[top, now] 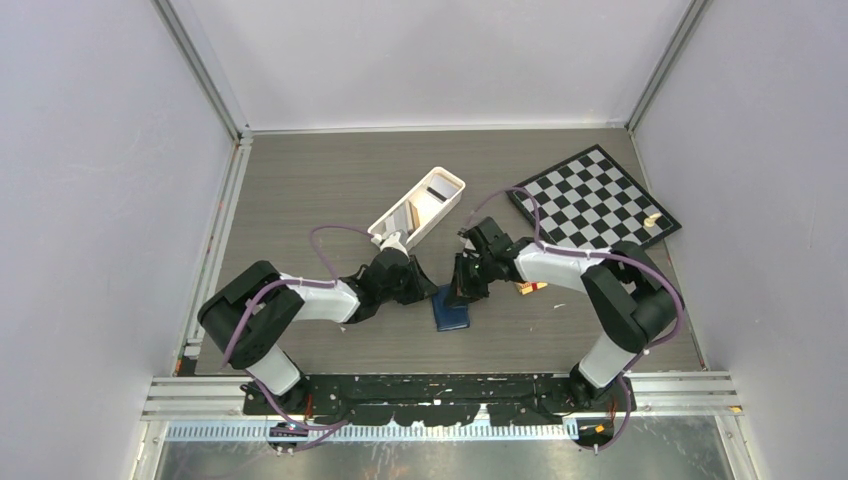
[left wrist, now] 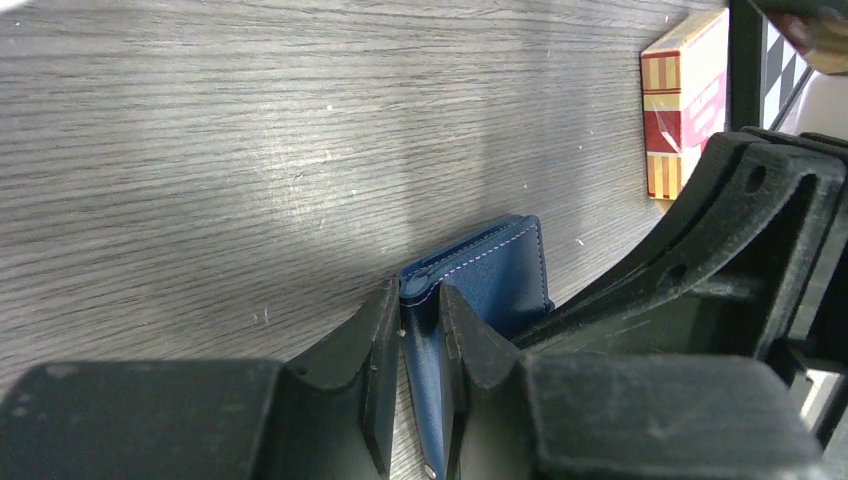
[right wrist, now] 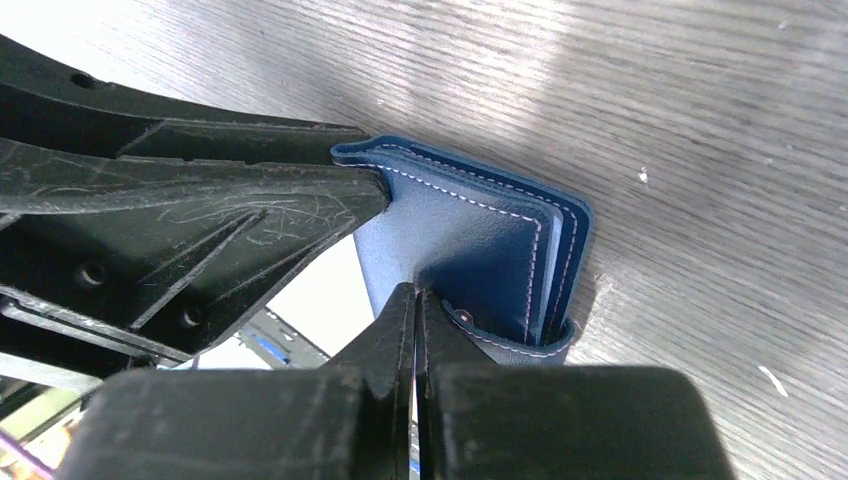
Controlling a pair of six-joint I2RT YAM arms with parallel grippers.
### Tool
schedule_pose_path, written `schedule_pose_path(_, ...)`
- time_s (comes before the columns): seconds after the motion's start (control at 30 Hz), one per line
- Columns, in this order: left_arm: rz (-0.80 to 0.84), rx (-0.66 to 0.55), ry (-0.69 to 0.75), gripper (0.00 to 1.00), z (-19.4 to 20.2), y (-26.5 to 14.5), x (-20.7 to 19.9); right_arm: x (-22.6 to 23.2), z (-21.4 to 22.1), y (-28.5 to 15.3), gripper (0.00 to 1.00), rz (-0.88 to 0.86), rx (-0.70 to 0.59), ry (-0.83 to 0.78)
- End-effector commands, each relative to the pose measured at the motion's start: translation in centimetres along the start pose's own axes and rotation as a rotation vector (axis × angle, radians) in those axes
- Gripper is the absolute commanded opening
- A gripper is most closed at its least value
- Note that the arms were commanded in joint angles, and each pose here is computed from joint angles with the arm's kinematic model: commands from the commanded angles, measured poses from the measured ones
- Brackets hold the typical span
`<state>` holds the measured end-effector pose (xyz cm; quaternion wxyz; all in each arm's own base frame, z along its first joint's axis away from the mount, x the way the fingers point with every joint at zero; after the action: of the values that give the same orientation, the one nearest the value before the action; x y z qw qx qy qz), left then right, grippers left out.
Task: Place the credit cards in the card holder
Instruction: Close the card holder at the center of the board.
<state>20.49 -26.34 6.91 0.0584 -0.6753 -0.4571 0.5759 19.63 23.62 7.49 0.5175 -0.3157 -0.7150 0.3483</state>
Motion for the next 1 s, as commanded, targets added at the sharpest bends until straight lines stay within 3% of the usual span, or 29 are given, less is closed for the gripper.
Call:
schedule_pose_path(0.0,-0.123,0.055,0.052,0.0,1.6,-0.4,2.9,-6.1,3.6,4.1,0.0,0.229,0.069,0.089)
schedule_pose_path(0.23,-0.112,0.052,0.064,0.0,1.5,-0.6,2.6,-7.9,5.3,5.3,0.0,0.2,0.059,0.211)
schedule_pose_path(0.97,-0.109,0.041,0.065,0.0,0.1,-1.0,1.4,-12.8,9.7,6.3,0.0,0.334,0.023,0.41)
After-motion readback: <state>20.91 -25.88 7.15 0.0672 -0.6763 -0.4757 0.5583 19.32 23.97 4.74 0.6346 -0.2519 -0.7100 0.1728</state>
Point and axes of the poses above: each gripper's point midway between its finger pads, its own y axis out along the fingers, its own x axis along the line the jaws close on, z = x × y, the point moved 7 cm from there along -y, back along the fingers, and after that the axes turned 10 degrees about -y, right-handed, at the moved point
